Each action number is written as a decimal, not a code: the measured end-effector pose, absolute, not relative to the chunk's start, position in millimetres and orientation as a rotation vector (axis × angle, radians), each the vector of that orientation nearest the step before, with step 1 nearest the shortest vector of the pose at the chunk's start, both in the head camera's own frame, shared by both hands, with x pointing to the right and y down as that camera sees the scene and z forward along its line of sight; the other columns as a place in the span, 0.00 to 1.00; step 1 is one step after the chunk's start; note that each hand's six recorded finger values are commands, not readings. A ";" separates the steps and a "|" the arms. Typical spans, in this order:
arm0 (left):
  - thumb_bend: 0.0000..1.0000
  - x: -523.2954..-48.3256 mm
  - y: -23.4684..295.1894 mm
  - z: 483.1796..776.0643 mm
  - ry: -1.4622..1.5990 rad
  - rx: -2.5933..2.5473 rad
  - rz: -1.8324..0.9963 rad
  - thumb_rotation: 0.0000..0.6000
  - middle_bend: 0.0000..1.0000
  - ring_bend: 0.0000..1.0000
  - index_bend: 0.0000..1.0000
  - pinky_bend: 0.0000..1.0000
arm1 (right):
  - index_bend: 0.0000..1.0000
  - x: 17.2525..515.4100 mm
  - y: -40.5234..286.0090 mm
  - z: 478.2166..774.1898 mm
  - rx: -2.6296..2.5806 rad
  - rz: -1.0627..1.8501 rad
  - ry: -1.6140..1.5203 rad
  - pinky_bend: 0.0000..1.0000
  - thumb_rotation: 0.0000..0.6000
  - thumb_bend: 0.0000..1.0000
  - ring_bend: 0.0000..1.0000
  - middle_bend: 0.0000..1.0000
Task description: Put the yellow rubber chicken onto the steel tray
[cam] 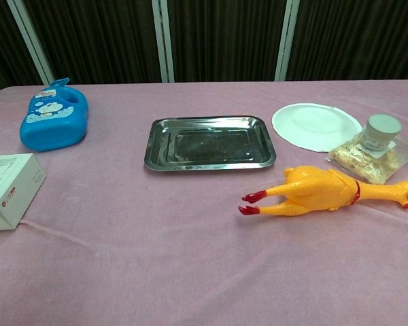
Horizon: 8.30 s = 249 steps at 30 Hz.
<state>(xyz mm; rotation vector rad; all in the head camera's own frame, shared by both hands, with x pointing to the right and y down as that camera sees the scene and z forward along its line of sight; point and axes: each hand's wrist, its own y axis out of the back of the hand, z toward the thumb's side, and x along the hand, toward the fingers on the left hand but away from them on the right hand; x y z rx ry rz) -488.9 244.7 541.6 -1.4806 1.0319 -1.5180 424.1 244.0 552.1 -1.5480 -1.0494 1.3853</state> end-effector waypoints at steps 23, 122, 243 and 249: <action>0.00 -485.3 238.3 543.8 1.023 -1.492 -1.511 1.00 0.08 0.04 0.06 0.02 | 0.00 417.7 240.9 550.2 -1.560 1.344 -1.071 0.33 1.00 0.24 0.19 0.15; 0.00 -482.2 228.0 554.8 1.001 -1.612 -1.497 1.00 0.11 0.05 0.08 0.02 | 0.95 305.9 172.2 677.1 -2.152 1.290 -0.577 0.84 1.00 0.61 0.72 0.71; 0.04 -142.0 155.5 584.5 0.940 -2.232 -0.888 1.00 0.29 0.32 0.19 0.45 | 1.00 173.8 131.6 605.8 -2.642 0.942 -0.771 0.87 1.00 0.68 0.75 0.73; 0.18 -141.2 154.1 585.8 0.948 -2.223 -0.886 1.00 0.36 0.36 0.26 0.47 | 1.00 167.3 134.8 602.7 -2.660 0.923 -0.756 0.87 1.00 0.68 0.75 0.73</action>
